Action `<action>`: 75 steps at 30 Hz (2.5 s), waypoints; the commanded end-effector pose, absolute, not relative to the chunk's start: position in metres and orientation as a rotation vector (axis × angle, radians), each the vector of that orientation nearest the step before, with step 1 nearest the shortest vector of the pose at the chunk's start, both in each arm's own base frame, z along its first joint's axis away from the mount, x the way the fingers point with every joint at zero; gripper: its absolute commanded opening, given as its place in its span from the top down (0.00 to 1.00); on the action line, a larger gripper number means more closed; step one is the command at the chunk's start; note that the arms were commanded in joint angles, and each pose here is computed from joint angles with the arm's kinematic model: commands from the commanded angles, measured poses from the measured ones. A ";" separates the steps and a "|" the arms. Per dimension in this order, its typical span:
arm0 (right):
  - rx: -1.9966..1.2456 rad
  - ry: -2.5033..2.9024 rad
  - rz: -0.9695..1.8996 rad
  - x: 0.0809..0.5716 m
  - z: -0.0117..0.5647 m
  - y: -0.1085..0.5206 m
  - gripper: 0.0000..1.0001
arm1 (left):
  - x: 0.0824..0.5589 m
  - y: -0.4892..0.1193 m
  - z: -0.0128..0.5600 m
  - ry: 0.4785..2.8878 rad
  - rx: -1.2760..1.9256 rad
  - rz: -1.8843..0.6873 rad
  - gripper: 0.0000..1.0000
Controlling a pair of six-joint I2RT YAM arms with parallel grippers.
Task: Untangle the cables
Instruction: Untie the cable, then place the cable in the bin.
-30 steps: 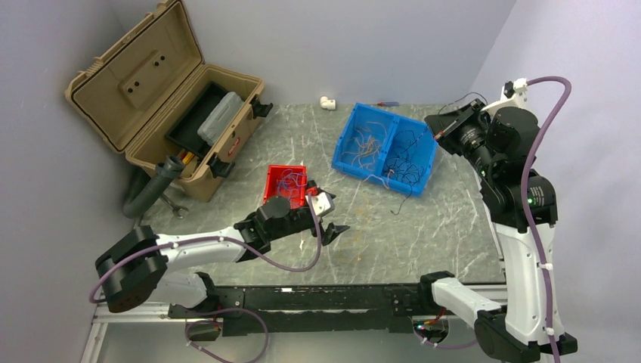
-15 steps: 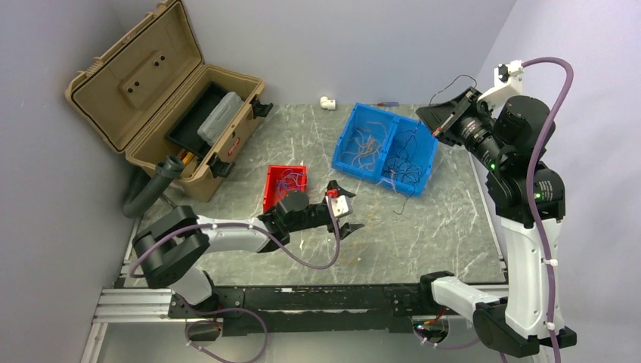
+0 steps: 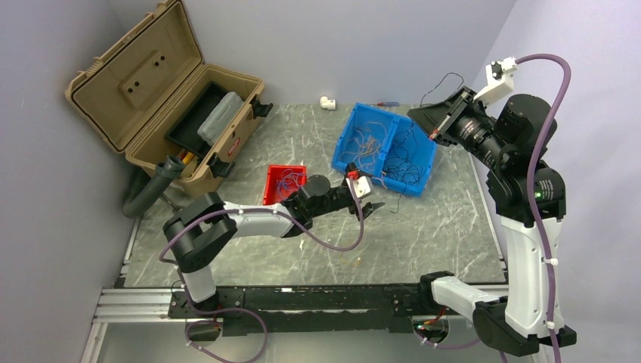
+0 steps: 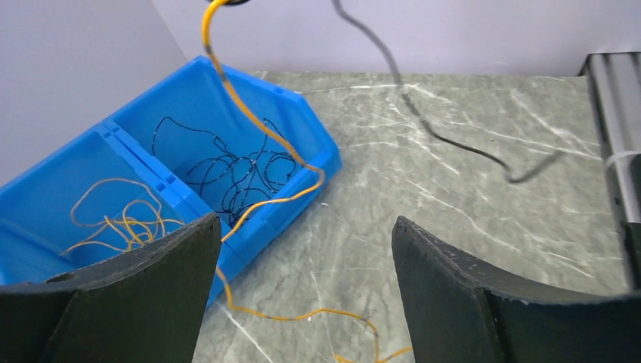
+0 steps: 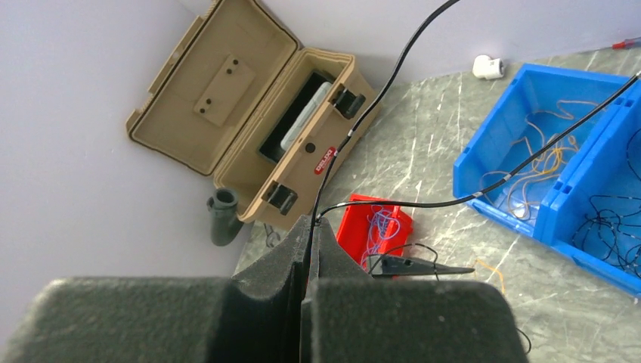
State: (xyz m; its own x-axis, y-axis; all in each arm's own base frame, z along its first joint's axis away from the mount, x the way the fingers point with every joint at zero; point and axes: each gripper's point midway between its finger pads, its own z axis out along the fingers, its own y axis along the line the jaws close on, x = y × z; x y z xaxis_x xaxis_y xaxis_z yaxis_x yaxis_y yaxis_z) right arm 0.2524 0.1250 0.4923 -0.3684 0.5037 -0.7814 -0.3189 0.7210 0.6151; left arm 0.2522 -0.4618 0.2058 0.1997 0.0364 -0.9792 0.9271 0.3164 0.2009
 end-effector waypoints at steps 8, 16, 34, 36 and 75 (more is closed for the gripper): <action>0.093 1.687 0.919 0.246 0.521 0.132 1.00 | 0.278 -0.495 0.205 1.048 1.181 -0.706 0.14; 0.085 1.683 0.989 0.239 0.528 0.139 1.00 | 0.305 -0.504 0.199 1.068 1.125 -0.647 0.41; 0.664 1.447 0.325 0.251 0.486 -0.001 1.00 | 0.247 -0.398 0.177 1.426 0.934 -0.767 1.00; 0.714 1.442 0.250 0.253 0.476 -0.014 1.00 | 0.238 -0.381 0.163 1.536 0.925 -0.755 1.00; 0.630 1.682 0.056 0.395 0.380 0.005 1.00 | 0.195 -0.285 0.164 1.892 0.727 -0.700 1.00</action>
State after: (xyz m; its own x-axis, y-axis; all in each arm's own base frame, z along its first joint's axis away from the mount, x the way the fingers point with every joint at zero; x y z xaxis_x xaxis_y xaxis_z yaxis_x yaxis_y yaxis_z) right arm 0.3734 0.0070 0.3487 -0.1722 0.4496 -0.8765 0.4055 0.8432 0.3529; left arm 0.1937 -0.2787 0.1350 -0.4116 0.2193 -0.8846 0.7100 0.6857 -0.1603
